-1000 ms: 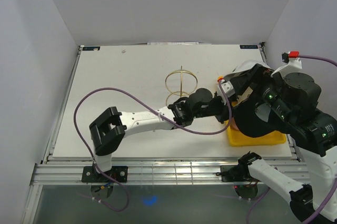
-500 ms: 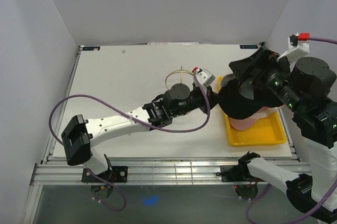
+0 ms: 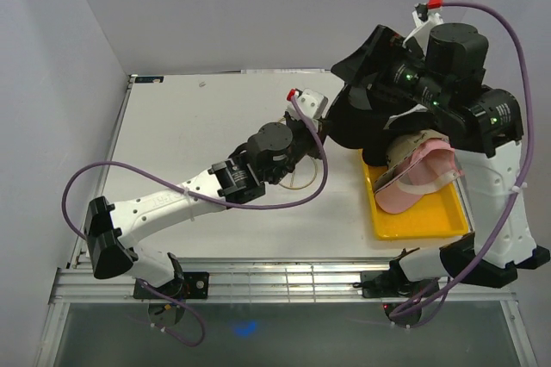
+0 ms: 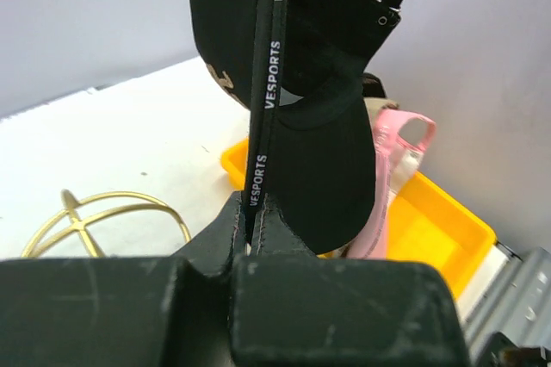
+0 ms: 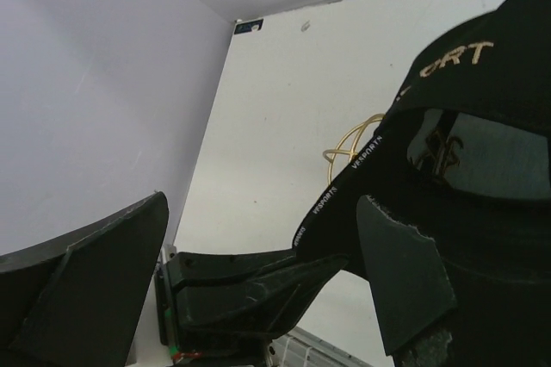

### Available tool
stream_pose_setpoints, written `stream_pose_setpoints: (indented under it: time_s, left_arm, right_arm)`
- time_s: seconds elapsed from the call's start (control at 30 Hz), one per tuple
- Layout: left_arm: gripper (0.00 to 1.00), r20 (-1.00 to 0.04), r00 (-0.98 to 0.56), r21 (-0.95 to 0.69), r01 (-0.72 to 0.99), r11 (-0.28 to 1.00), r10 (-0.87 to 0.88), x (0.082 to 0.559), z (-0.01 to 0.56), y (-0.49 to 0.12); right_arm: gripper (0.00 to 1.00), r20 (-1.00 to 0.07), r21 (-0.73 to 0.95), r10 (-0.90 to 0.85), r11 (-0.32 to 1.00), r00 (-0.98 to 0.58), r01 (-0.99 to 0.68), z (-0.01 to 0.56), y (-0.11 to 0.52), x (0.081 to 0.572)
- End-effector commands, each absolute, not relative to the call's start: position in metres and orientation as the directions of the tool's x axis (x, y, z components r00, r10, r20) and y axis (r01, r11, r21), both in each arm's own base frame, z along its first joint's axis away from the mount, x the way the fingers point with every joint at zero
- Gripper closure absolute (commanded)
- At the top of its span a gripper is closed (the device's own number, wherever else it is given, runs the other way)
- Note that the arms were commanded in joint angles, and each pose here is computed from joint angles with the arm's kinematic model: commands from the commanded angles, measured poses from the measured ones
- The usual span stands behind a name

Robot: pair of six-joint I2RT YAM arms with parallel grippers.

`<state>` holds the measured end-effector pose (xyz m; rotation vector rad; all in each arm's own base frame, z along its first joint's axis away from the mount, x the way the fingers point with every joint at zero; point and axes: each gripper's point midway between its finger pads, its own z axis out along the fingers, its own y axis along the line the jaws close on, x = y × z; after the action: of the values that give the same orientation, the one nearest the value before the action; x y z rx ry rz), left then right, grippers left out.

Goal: Stack the hats

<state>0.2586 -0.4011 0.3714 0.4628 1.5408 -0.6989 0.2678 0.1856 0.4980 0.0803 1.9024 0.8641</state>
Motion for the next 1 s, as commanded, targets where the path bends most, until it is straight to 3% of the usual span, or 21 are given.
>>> stream_pose_setpoints:
  time_s: [0.0, 0.5, 0.97]
  left_arm:
    - [1.0, -0.985, 0.023, -0.124, 0.589, 0.799, -0.17, 0.267, 0.427, -0.366]
    - [1.0, -0.993, 0.098, -0.005, 0.491, 0.871, -0.061, 0.281, 0.423, -0.362]
    - [1.0, -0.991, 0.13, 0.089, 0.448, 0.889, 0.034, 0.29, 0.414, -0.379]
  right_arm:
    - [0.06, -0.719, 0.644, 0.409, 0.695, -0.561, -0.319, 0.491, 0.204, 0.271]
    - [0.13, -0.661, 0.633, 0.391, 0.749, -0.64, -0.197, 0.444, 0.212, 0.299]
    - [0.34, -0.642, 0.598, 0.353, 0.786, -0.681, -0.156, 0.418, 0.211, 0.302]
